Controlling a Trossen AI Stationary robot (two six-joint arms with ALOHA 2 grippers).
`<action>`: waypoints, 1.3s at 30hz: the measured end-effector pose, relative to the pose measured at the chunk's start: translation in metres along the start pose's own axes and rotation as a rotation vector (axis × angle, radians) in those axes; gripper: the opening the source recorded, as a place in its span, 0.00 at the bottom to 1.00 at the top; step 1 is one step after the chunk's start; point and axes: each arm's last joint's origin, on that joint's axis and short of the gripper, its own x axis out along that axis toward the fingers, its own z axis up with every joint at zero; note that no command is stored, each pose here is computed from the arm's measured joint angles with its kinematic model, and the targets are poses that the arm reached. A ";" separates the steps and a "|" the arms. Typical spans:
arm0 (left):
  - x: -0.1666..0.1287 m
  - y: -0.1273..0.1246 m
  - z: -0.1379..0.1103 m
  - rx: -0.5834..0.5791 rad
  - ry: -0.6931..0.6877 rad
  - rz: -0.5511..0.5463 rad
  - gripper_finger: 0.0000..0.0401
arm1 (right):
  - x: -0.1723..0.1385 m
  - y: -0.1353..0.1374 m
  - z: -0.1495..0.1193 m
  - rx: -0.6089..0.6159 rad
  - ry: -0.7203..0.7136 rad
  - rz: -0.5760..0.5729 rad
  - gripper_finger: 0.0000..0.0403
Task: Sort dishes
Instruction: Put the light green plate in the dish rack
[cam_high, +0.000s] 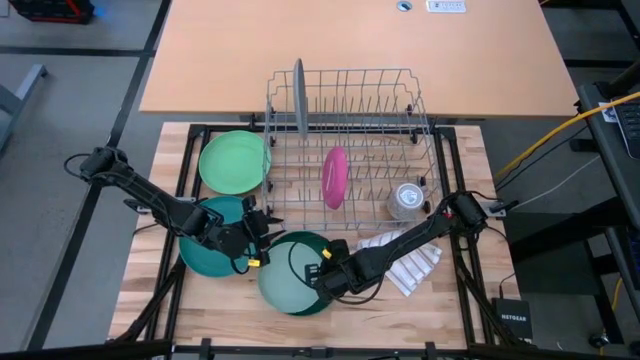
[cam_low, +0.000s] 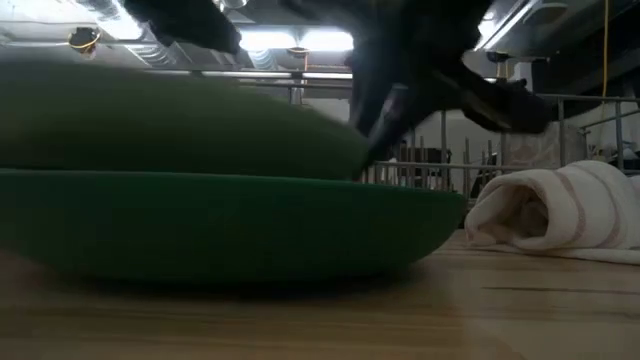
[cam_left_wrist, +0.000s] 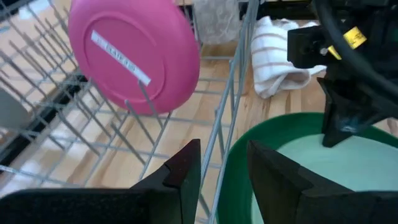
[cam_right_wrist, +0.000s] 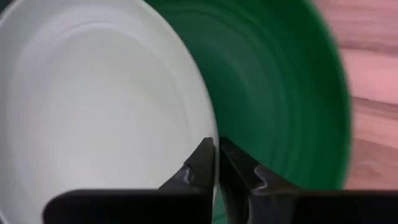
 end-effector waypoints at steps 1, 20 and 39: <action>-0.001 0.000 0.002 0.004 -0.004 -0.001 0.30 | -0.003 0.004 0.000 -0.018 0.001 0.009 0.04; -0.031 -0.013 0.048 -0.055 -0.086 -0.138 0.30 | -0.066 0.035 0.023 -0.332 -0.190 -0.075 0.03; -0.040 0.002 0.019 -0.144 0.172 -0.064 0.30 | -0.071 0.030 0.022 -0.492 -0.353 -0.118 0.02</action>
